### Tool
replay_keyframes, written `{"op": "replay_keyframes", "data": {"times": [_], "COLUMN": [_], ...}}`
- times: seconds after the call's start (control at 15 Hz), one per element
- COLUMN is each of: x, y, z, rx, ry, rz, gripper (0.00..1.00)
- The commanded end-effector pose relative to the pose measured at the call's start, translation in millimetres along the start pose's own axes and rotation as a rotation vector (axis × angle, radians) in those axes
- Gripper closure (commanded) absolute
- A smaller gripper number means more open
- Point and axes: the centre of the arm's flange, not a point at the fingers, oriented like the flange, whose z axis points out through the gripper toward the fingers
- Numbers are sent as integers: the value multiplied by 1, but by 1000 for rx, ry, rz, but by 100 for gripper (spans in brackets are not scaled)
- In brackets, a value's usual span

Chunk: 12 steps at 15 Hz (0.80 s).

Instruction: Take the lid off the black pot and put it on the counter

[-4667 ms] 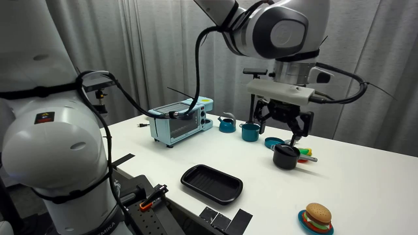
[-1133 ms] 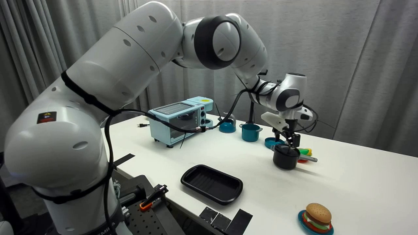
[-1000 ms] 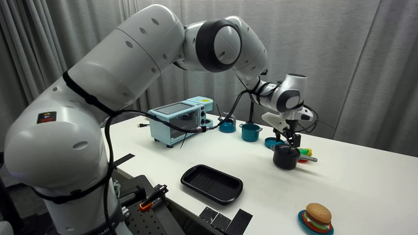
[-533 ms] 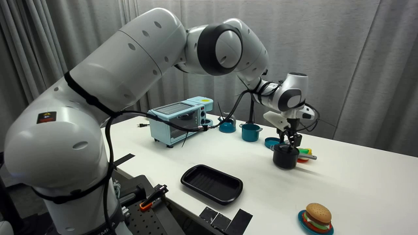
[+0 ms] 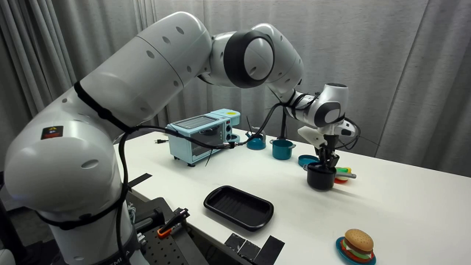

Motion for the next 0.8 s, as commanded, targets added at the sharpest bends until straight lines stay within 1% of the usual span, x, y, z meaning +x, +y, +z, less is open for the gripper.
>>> {"op": "replay_keyframes", "data": {"times": [0.0,0.2,0.4,0.53,0.73], "x": [15,14,1,-5,-22], "y": [2,3,-9,-15,-30], "z": [-4,-25,-46,-66,-83], "rx": [36,57,82,103,152], "ry": [17,29,37,27,4], "rz": [26,15,-11,-39,-97], "gripper": [96,96,96,96,96]}}
